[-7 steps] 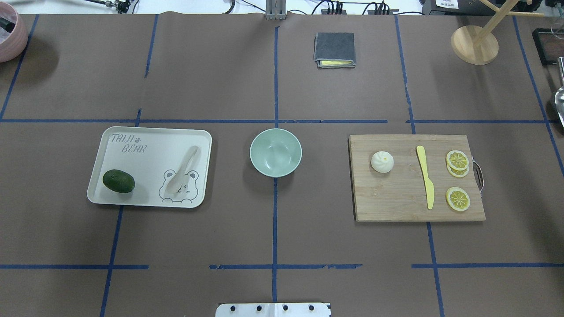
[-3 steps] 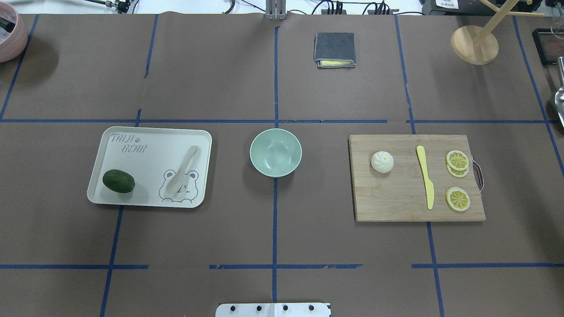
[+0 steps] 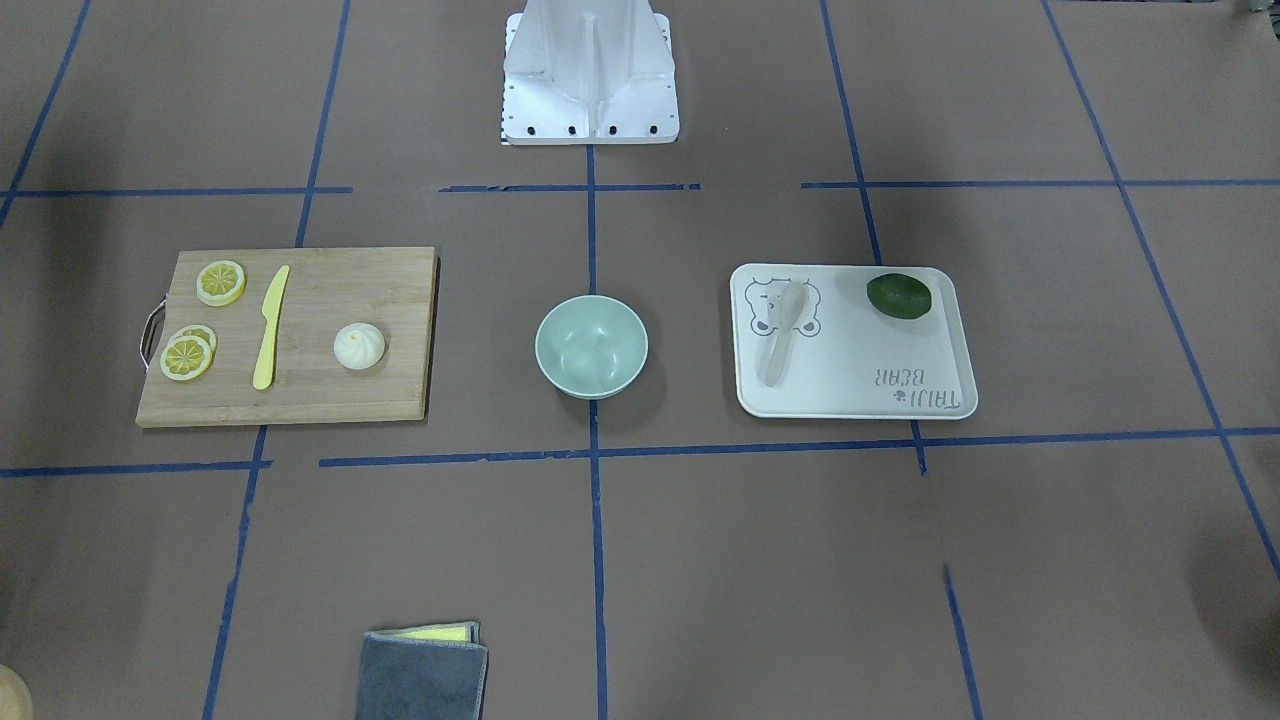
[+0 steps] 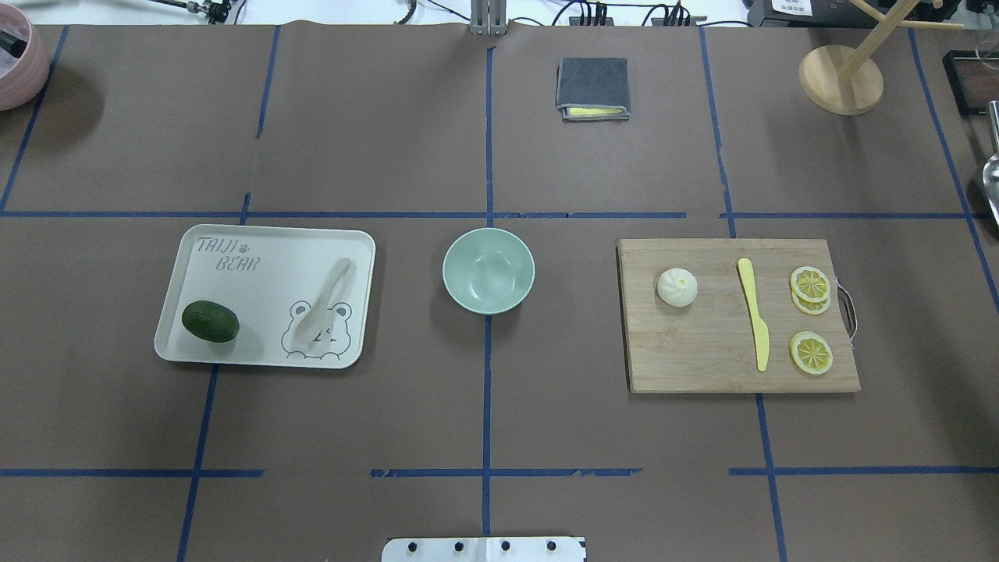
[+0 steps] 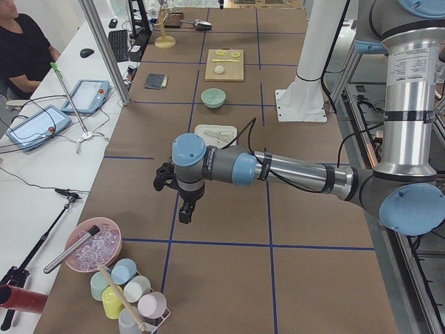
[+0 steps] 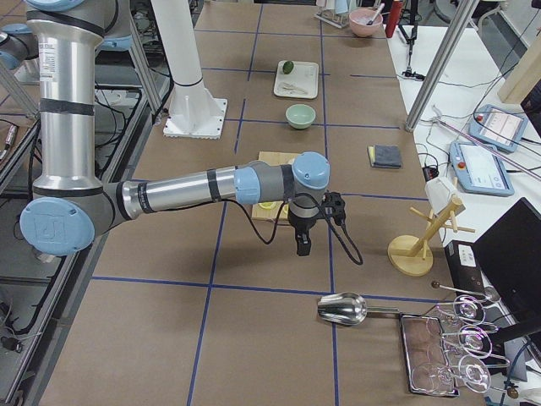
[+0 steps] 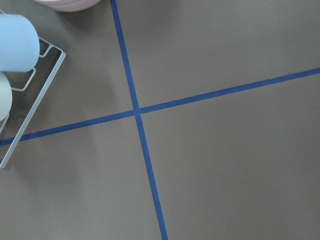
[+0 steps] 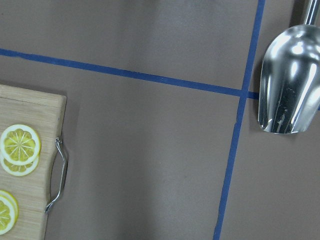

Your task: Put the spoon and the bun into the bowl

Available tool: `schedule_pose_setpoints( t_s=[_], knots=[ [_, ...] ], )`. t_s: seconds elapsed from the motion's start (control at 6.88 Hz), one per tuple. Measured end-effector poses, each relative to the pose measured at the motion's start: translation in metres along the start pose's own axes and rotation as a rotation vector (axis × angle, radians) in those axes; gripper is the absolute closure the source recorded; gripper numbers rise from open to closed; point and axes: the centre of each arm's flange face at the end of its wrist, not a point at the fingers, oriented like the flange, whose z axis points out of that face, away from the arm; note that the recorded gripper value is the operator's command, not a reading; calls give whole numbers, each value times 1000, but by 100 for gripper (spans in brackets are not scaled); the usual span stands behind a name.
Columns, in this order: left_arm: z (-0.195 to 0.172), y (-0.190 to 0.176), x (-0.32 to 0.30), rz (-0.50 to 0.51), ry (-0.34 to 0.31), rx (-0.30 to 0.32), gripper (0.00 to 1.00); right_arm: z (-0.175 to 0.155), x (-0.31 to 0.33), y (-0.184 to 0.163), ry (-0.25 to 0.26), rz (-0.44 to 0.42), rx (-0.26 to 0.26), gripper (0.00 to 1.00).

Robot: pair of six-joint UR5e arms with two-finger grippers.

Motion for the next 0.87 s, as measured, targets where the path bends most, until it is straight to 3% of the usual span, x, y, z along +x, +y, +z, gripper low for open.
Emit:
schedule_pose_setpoints(
  t_s=[0.58,0.87],
  knots=[
    [33,-28,73,235,61,62,0,3,-10,-2,-51,-15,2,0],
    [67,-63,157,280,135,74,0,9,-16,-3,-54,-23,-10,0]
  ],
)
